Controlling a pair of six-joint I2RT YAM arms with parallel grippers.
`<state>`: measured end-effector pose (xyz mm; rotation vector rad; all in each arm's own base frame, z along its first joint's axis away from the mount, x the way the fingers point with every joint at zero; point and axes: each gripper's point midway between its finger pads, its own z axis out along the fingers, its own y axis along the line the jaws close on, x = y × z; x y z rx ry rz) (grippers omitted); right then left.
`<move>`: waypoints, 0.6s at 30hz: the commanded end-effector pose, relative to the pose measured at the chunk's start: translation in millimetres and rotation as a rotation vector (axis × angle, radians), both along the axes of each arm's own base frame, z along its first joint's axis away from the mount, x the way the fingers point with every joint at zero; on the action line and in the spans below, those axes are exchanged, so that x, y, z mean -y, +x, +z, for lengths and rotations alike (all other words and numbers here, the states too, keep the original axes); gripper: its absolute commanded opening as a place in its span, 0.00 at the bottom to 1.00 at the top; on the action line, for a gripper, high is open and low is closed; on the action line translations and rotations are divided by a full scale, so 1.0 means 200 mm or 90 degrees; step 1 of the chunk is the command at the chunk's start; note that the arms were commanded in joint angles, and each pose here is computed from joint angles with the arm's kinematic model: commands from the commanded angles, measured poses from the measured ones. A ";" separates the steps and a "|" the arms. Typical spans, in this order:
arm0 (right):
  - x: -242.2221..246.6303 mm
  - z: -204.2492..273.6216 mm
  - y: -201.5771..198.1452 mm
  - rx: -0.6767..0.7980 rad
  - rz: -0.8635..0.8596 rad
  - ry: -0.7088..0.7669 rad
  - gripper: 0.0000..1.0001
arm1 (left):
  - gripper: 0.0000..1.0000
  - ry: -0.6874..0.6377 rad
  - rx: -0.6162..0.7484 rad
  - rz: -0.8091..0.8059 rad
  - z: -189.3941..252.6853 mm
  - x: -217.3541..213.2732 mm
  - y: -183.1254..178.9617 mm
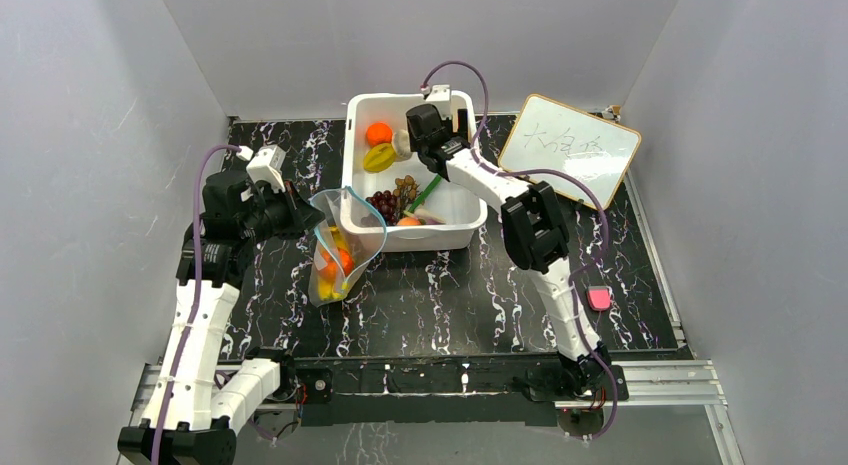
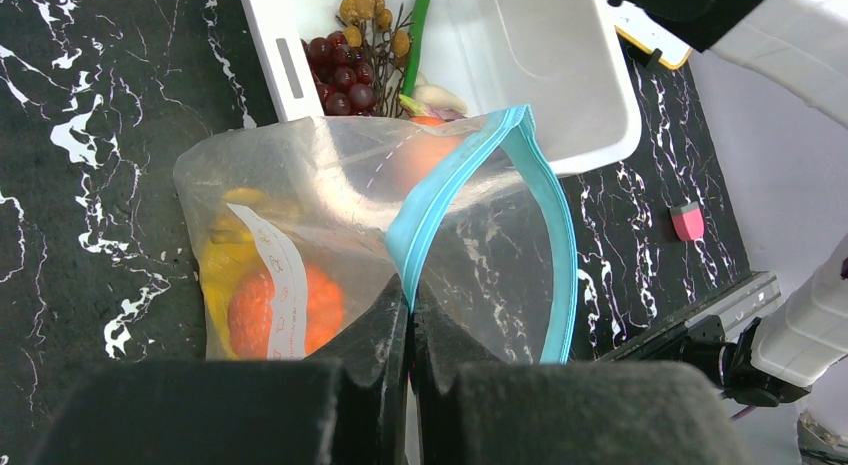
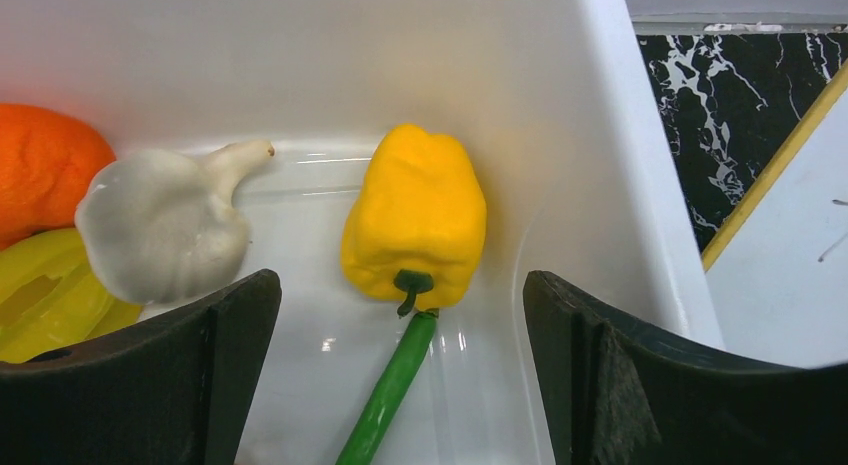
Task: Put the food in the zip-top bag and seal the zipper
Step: Pick up the fake vegetable from the bin.
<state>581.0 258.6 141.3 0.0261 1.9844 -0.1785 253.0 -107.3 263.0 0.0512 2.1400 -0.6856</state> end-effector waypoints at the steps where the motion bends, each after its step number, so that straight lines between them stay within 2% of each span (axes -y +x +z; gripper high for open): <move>1: -0.03 0.06 0.11 0.057 -0.025 0.034 0.91 | 0.00 0.000 0.026 -0.012 0.05 0.01 -0.02; 9: -0.01 -0.05 0.19 0.076 -0.060 0.009 0.98 | 0.00 0.017 0.021 -0.008 0.02 -0.01 -0.03; 18: 0.03 -0.14 0.22 0.086 -0.089 -0.027 0.98 | 0.00 0.026 0.024 -0.007 0.02 -0.02 -0.03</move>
